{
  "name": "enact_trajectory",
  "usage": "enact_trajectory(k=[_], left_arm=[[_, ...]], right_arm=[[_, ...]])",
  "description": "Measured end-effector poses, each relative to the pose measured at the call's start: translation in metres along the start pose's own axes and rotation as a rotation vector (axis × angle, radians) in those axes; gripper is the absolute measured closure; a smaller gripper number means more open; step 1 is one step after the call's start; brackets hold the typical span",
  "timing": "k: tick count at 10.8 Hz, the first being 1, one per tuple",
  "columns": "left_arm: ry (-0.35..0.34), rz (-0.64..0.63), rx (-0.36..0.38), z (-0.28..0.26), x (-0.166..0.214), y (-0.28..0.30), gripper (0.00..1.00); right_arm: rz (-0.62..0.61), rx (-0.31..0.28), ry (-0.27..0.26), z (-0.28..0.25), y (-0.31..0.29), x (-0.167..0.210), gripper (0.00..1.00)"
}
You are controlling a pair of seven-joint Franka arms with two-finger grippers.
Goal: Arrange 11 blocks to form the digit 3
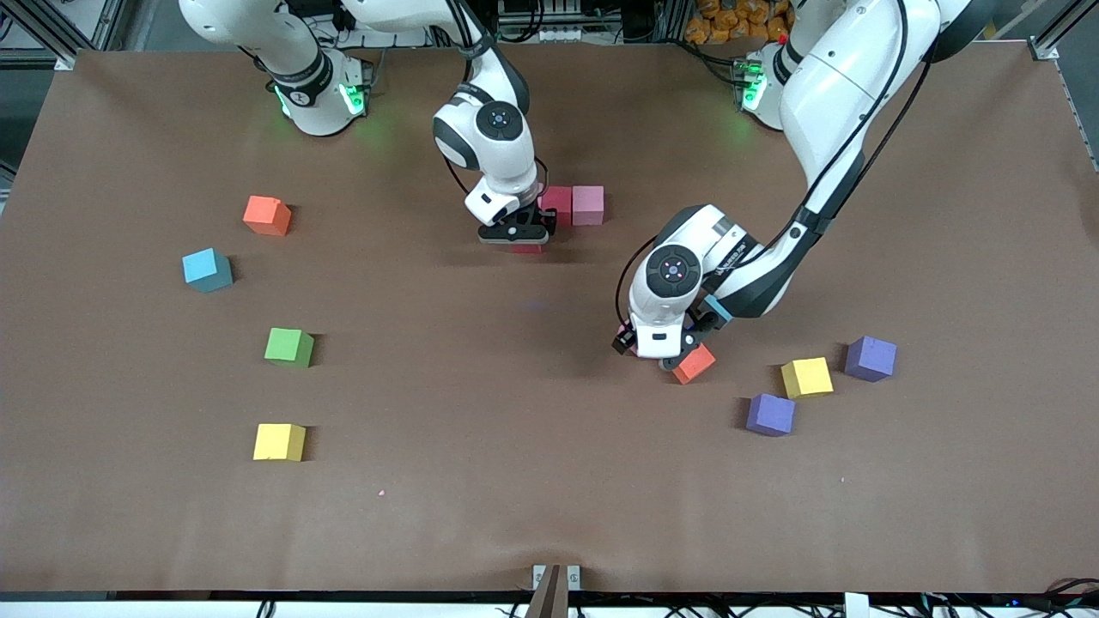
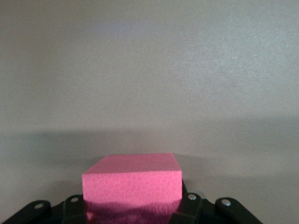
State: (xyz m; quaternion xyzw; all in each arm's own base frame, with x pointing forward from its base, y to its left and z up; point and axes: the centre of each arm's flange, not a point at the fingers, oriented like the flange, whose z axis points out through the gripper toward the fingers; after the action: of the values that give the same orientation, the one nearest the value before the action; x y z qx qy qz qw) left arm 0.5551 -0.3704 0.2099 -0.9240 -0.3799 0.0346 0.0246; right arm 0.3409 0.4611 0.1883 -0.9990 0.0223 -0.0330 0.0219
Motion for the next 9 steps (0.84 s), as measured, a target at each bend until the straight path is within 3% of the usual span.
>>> enact_trajectory(k=[5,9], left_arm=[[0.007,0.000,-0.005,-0.002,0.004,0.001,0.38],[0.013,0.019,-0.035,-0.014,0.003,0.009,0.42]], right_arm=[[-0.012,-0.015,0.009,0.000,0.003,0.004,0.38],[-0.007,-0.016,0.010,0.000,0.003,0.003,0.38]])
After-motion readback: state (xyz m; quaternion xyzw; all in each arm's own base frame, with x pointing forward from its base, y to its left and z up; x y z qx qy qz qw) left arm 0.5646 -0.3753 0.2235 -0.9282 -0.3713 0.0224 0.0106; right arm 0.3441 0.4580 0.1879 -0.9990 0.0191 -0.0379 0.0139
